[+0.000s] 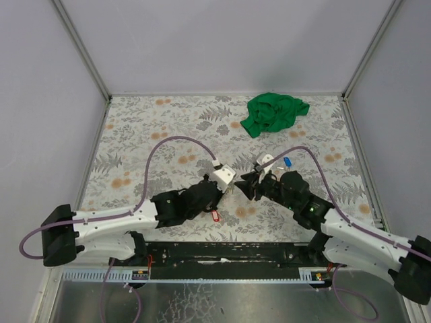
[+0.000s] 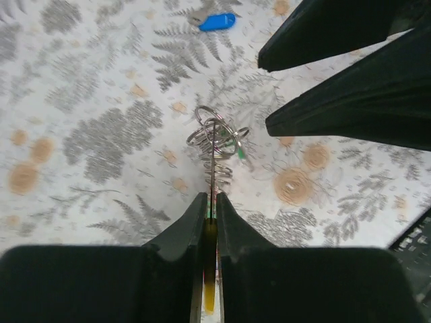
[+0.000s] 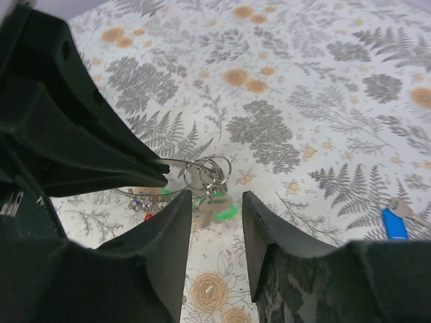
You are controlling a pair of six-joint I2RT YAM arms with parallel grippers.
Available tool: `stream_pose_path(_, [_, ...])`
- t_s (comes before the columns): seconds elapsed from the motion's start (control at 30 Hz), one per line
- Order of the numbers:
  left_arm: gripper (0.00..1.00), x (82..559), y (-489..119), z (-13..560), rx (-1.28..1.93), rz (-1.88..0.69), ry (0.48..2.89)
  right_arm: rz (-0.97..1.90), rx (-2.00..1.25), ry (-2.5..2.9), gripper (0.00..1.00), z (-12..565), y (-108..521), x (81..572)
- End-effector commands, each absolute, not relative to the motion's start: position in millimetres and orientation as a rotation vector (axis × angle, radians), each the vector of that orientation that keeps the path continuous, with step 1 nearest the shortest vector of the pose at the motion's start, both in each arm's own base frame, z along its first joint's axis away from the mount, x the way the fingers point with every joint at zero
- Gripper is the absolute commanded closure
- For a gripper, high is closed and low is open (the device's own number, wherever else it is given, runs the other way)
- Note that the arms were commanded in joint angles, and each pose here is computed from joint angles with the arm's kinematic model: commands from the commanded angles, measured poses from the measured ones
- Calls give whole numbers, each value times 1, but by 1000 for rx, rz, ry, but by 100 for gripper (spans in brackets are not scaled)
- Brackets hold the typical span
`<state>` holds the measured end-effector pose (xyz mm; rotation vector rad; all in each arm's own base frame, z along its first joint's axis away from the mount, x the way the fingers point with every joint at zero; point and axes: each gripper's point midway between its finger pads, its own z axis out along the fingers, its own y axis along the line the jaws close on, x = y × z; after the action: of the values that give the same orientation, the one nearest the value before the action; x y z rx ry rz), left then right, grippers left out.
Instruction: Put the keys on the keyring
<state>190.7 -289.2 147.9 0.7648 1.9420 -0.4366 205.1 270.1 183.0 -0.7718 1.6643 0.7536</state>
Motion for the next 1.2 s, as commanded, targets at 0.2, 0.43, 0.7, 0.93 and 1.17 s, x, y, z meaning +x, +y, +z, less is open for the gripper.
stream_pose_path(0.2, [100, 199, -270, 221, 923, 118, 1693, 716, -670, 1661, 60, 206, 243, 203])
stream_pose_path(0.43, [100, 189, -269, 239, 1106, 269, 1528, 800, -716, 1643, 61, 216, 246, 203])
stream_pose_path(0.7, [100, 196, -255, 235, 1165, 398, 1311, 885, -800, 1556, 62, 228, 255, 192])
stream_pose_path(0.93, [100, 187, -244, 253, 1191, 227, 1056, 915, -851, 1478, 62, 238, 262, 188])
stream_pose_path(1.17, [100, 187, -237, 230, 1252, 123, 987, 968, -954, 1399, 60, 235, 279, 184])
